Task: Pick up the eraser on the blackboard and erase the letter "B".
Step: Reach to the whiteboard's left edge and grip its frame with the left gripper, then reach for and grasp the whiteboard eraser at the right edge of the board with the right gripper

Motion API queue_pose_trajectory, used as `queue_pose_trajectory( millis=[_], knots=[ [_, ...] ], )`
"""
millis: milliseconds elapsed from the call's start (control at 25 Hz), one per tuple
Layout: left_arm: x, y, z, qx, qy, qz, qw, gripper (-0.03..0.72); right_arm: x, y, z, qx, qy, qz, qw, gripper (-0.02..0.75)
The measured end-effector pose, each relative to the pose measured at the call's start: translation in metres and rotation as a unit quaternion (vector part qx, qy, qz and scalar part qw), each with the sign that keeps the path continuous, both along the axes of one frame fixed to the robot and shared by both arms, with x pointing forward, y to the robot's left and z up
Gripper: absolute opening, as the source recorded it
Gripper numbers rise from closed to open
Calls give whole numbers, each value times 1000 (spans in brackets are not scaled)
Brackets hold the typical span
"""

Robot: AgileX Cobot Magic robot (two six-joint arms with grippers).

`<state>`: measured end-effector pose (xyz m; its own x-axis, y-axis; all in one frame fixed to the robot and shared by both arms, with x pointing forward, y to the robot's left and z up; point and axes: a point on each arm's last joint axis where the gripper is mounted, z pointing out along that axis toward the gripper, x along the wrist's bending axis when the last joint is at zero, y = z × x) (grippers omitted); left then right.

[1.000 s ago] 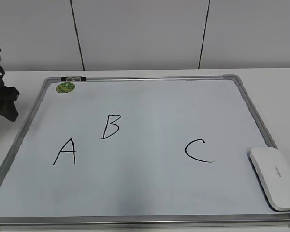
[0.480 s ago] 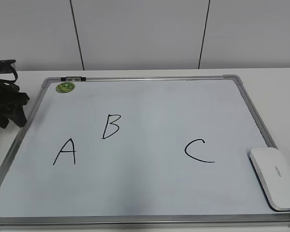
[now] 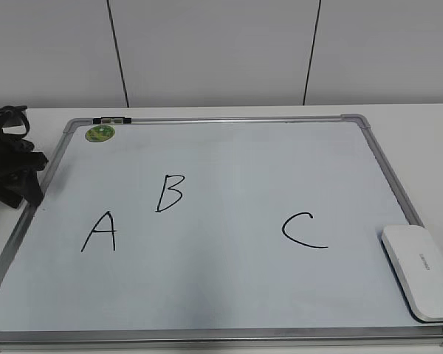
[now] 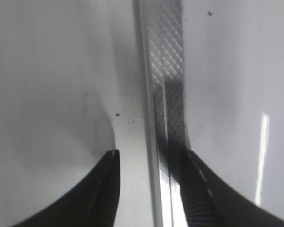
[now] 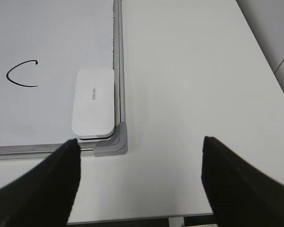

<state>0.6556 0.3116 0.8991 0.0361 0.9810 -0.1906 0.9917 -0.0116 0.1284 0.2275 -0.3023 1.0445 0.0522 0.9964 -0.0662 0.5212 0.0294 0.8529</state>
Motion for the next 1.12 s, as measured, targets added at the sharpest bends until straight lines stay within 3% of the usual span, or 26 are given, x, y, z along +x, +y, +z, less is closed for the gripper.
queue_pose_trajectory(
  millis=[760,1120],
  knots=[
    [2,0,-5,-28,14,17,999,32,0,0,0,0,0,0,1000,590],
    [2,-1,-5,-30,16,20,999,25,0,0,0,0,0,0,1000,590]
  ],
)
